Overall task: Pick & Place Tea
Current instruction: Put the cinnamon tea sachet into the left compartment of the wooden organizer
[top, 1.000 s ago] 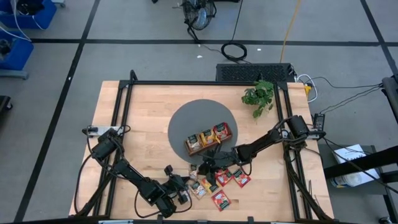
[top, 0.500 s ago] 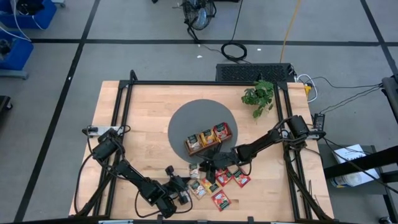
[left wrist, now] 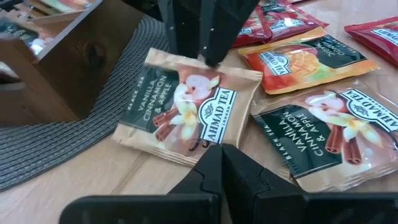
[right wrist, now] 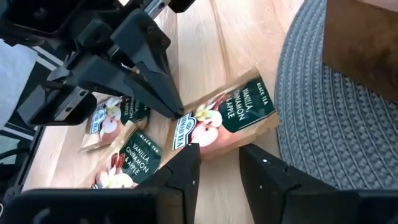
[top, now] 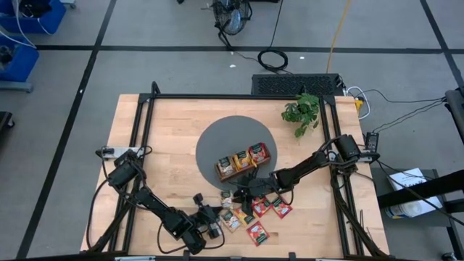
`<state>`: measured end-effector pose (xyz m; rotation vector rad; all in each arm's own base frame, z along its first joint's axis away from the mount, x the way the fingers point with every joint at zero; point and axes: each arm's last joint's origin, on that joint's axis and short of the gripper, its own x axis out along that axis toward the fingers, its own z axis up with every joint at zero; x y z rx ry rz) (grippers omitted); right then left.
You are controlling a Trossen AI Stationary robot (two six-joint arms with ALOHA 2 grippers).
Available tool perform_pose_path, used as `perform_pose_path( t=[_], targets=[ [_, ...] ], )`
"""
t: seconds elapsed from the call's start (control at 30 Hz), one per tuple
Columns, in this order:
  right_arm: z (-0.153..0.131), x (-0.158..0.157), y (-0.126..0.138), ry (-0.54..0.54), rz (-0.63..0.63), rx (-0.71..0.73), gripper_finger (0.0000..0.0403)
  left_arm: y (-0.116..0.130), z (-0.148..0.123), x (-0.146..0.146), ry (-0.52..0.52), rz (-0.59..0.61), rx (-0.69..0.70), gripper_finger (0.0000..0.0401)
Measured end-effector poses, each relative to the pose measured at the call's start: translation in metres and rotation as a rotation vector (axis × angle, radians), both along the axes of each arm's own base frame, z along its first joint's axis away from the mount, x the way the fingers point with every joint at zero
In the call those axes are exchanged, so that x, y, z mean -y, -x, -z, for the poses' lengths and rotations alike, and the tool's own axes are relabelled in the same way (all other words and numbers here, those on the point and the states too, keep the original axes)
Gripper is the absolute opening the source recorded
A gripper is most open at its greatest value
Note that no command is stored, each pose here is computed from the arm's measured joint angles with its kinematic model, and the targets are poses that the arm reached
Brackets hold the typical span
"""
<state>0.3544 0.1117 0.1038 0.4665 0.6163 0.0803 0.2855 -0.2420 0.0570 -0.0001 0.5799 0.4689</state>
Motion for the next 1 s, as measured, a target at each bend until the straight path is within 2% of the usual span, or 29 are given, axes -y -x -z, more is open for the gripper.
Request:
perform_pose_path(
  t=[0.27, 0.57, 0.77, 0.93, 1.0],
  targets=[
    [0.0, 0.0, 0.0, 0.035, -0.015, 0.009, 0.0127, -0.005, -0.002, 0.002, -0.039, 0.057, -0.001, 0.0021],
    [0.012, -0.002, 0.0, 0.064, -0.089, -0.003, 0.0105, -0.009, -0.003, -0.001, -0.07, 0.057, -0.003, 0.0021],
    [0.026, -0.004, -0.007, 0.051, -0.111, 0.058, 0.0076, -0.009, -0.004, -0.001, -0.084, 0.063, 0.0, 0.0021],
    [0.026, -0.004, -0.006, 0.07, -0.135, 0.055, 0.0017, -0.009, -0.004, 0.0, -0.083, 0.065, 0.0, 0.0021],
    [0.026, -0.004, -0.005, 0.089, -0.15, 0.058, 0.0006, -0.007, -0.004, 0.001, -0.083, 0.071, 0.001, 0.0021]
  ],
)
